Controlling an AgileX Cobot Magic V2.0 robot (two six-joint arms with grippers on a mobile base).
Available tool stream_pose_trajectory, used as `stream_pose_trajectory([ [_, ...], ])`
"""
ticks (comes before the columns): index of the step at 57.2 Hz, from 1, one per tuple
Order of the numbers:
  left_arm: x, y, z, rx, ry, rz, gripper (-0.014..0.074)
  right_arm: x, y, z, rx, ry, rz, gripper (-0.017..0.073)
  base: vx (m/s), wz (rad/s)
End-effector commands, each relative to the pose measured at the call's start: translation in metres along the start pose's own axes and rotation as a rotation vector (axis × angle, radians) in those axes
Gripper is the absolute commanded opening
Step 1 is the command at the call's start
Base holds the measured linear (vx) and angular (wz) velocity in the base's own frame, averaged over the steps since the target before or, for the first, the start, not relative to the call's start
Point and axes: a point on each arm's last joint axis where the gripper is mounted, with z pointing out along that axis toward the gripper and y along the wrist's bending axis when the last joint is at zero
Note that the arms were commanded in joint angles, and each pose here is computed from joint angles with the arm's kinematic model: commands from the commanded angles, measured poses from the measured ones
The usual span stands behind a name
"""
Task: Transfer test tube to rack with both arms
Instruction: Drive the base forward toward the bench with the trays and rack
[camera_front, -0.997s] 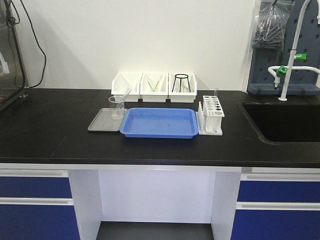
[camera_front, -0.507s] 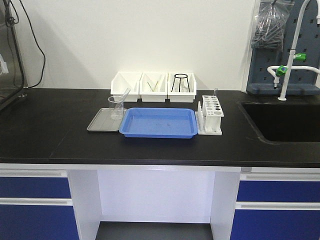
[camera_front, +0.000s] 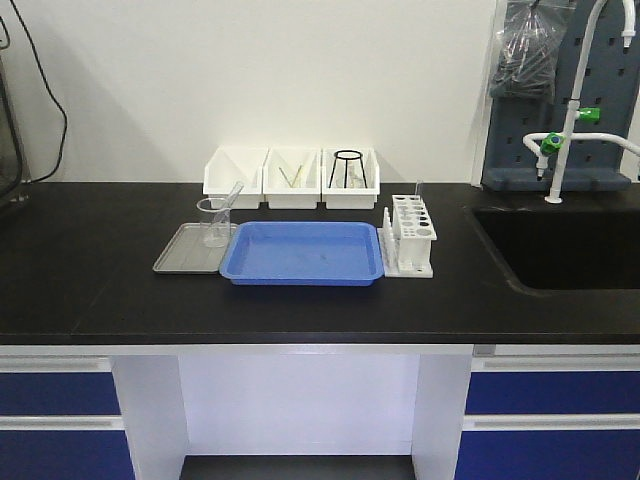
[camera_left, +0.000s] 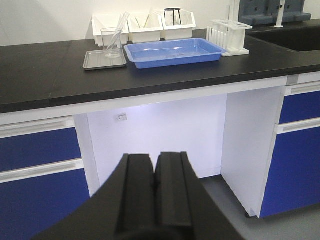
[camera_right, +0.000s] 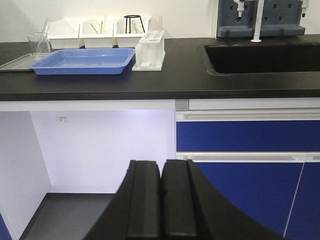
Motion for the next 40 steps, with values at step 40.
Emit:
stream_pose_trajectory([
  [40,-0.0149,-0.0001,-0.0032,0.001,-0.113,-0.009,-0.0007,-0.0011,0.0004,0.0006,-0.003,-0.068,-0.011,-0.0008,0.23,-0.08],
])
